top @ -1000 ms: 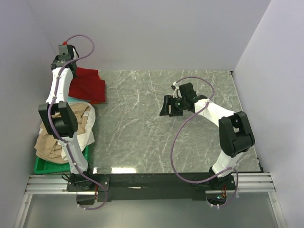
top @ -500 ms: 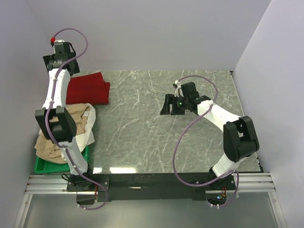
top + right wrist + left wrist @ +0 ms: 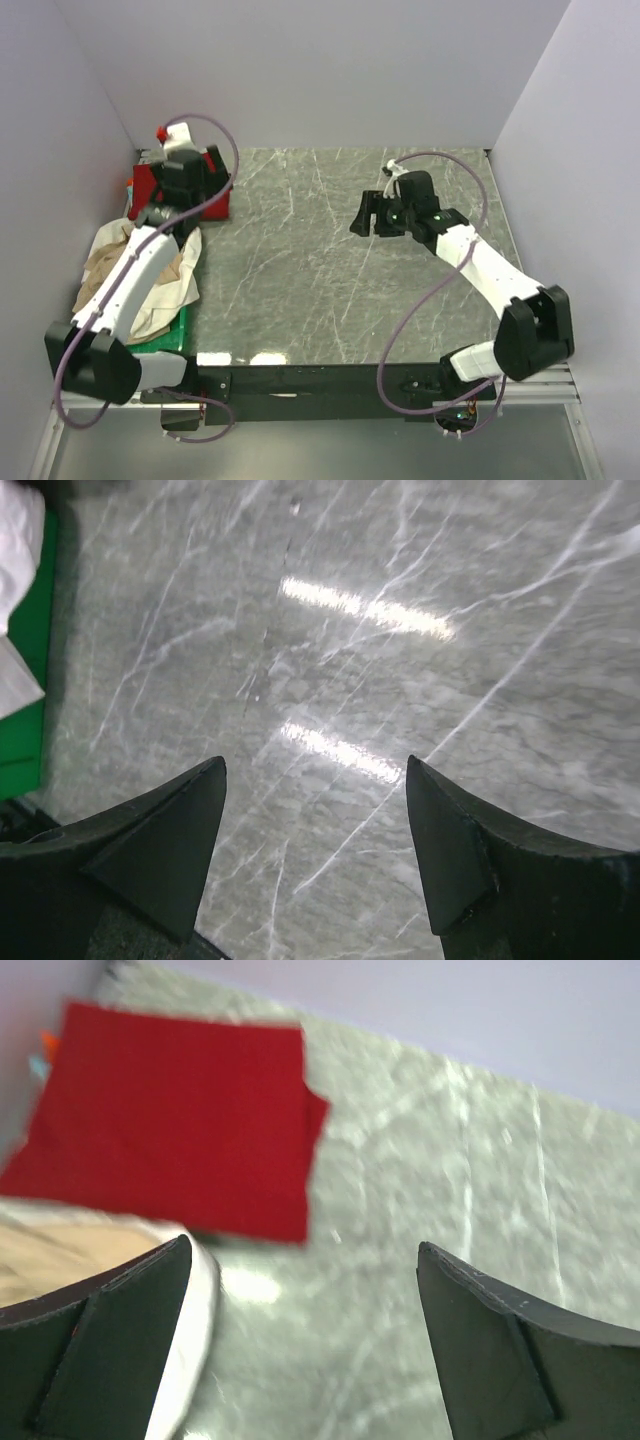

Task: Fold and stack the t-shirts
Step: Reset both grippers

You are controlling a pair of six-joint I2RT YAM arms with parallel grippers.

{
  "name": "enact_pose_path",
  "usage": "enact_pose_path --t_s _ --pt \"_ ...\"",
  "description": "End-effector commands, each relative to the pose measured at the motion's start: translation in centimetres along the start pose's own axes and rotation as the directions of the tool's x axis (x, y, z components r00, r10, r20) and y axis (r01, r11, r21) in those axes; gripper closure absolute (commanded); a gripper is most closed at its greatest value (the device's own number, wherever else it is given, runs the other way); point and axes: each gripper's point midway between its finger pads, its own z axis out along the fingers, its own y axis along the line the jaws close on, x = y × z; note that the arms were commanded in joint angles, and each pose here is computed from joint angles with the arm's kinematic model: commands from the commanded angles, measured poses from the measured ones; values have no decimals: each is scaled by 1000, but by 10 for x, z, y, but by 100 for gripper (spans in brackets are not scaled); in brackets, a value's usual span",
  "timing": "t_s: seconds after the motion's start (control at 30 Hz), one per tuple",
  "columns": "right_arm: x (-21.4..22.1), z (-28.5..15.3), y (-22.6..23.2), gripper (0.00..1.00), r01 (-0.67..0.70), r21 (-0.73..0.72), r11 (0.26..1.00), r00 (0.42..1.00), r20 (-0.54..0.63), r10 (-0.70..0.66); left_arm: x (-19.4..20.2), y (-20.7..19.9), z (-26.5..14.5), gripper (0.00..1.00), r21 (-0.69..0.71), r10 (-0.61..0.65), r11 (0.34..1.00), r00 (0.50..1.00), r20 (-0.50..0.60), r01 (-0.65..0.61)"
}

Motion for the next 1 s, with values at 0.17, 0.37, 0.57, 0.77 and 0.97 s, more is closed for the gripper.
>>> enact_pose_path --t_s 0.17,0.37,0.57,0.77,0.97 --pt "-32 -59 -21 21 -24 185 982 968 250 -24 44 -28 -48 1 179 -110 978 994 22 104" --pt "-44 -102 -46 20 -139 307 941 891 455 -17 68 -7 -63 1 181 -158 973 986 55 146" --pt "-37 -120 -67 20 -232 375 898 851 525 0 89 15 -60 1 94 -100 991 994 48 95" --pt "-29 -124 -82 20 -274 425 863 836 548 -4 104 19 -60 1 97 -83 992 996 32 80" --pt "-28 -125 -86 20 -297 429 853 829 560 7 104 29 -58 1 31 -100 995 994 37 99"
